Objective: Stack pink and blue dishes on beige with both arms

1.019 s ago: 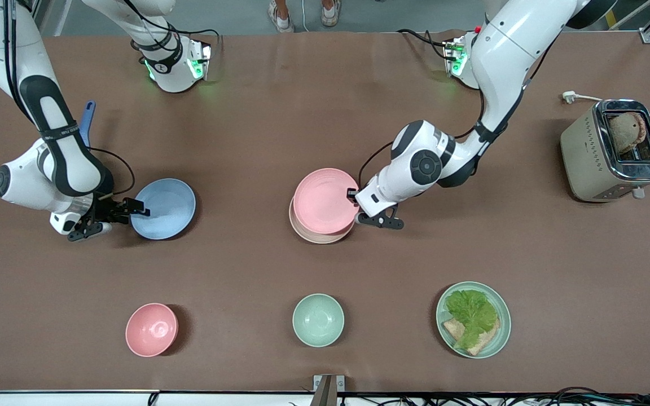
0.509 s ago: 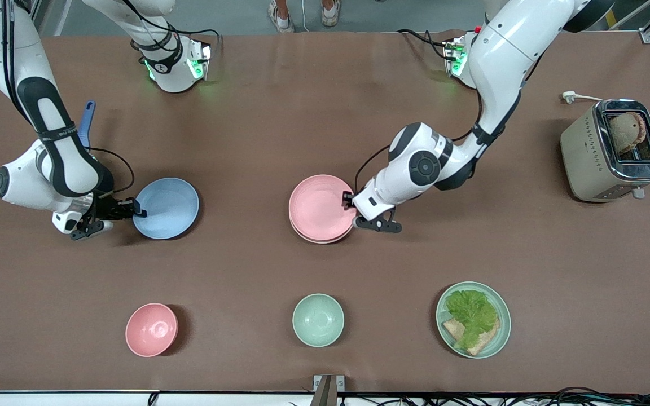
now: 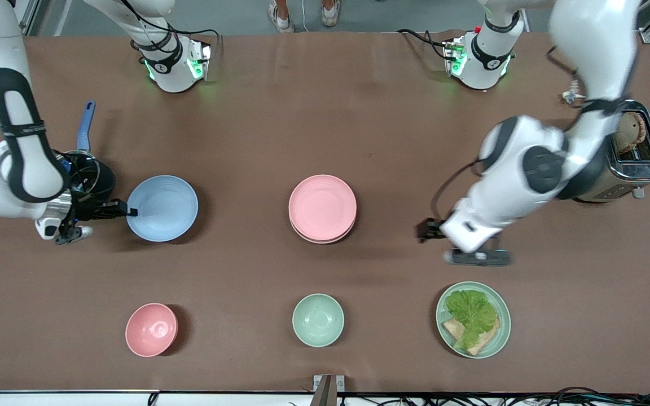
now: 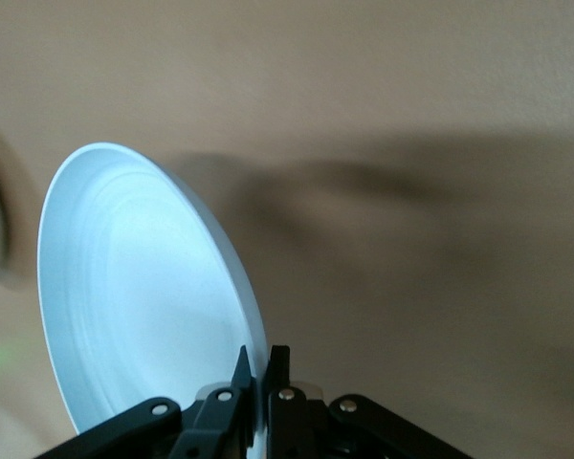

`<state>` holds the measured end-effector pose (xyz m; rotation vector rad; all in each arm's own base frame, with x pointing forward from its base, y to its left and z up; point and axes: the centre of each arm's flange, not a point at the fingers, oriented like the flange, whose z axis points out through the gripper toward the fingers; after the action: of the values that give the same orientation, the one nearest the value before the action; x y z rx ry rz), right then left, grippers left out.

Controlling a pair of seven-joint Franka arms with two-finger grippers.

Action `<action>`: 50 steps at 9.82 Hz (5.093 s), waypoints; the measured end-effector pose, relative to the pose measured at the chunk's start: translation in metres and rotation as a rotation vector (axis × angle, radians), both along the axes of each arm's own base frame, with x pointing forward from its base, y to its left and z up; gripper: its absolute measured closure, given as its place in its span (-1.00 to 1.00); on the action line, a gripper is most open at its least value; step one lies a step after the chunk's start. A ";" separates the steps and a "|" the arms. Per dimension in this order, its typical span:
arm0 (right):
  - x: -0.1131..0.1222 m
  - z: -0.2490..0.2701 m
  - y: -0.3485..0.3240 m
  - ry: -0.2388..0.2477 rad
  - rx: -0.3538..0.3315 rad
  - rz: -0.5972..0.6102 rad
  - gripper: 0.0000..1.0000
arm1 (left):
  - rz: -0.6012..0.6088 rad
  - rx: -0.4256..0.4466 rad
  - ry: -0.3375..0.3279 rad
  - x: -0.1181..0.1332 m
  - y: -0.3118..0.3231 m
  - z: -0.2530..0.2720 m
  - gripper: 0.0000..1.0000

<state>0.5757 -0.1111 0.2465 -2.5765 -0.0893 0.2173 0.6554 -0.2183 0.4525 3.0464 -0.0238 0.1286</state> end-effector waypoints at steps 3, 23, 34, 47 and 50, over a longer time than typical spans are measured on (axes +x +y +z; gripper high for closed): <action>0.028 0.055 0.056 0.073 0.004 -0.103 0.86 | 0.040 0.076 -0.091 -0.005 0.063 0.112 -1.00; -0.054 -0.003 0.452 0.053 -0.155 -0.224 0.83 | 0.013 0.120 0.140 -0.149 0.133 0.209 -1.00; 0.010 0.192 0.273 -0.186 -0.358 -0.258 -1.00 | 0.034 0.119 0.148 -0.148 0.144 0.208 -1.00; -0.039 0.450 0.037 -0.068 -0.564 -0.377 -1.00 | 0.018 0.115 0.103 -0.146 0.151 0.206 -1.00; -0.042 0.437 0.041 -0.047 -0.541 -0.282 -1.00 | 0.014 0.113 0.085 -0.146 0.151 0.211 -1.00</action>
<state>0.5342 -0.0700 0.6834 -3.0869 0.3617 0.0809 0.5096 -0.0676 0.6637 3.1620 -0.0031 -0.0011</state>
